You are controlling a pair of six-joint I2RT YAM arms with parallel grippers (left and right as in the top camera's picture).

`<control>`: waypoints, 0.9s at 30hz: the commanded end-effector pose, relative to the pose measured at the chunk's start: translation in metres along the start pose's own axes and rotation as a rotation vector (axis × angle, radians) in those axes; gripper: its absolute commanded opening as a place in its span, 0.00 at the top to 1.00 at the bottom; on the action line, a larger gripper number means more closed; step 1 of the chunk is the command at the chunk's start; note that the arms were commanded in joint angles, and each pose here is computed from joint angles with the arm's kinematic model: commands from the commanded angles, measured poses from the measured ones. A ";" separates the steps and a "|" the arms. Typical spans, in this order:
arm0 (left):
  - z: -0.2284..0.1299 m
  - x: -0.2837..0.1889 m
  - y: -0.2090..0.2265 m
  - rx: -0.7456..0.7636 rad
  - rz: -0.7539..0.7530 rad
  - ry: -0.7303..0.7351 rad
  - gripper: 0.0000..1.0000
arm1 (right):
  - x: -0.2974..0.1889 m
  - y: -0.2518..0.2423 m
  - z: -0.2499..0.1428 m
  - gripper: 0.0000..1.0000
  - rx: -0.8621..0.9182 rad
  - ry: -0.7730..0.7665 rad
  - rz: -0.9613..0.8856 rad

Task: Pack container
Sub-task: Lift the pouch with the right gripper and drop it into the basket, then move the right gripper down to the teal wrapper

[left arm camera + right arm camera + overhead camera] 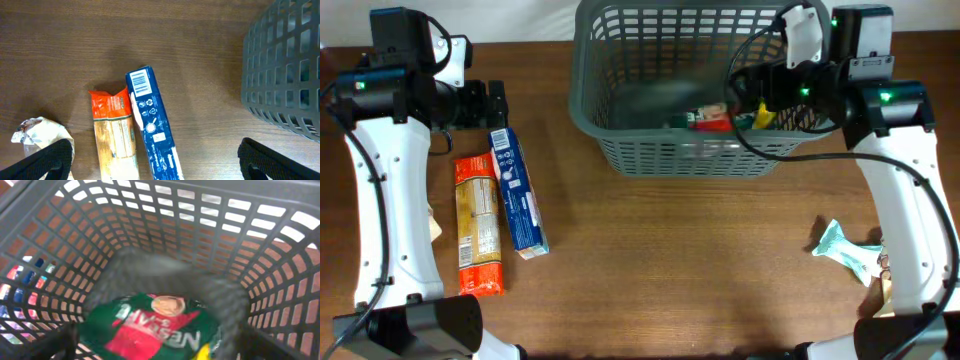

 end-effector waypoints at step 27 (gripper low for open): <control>0.006 -0.005 0.007 0.020 0.101 -0.053 0.01 | -0.287 -0.114 -0.126 0.01 1.208 0.258 -1.003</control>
Point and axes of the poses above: each gripper's point midway between its finger pads, its own x axis out along the fingers, its own y axis along the line the jaws close on, z = x × y, the point moved 10 cm from there along -x, back along the fingers, and after that the axes turned 10 degrees about -x, right-handed, at the moved point
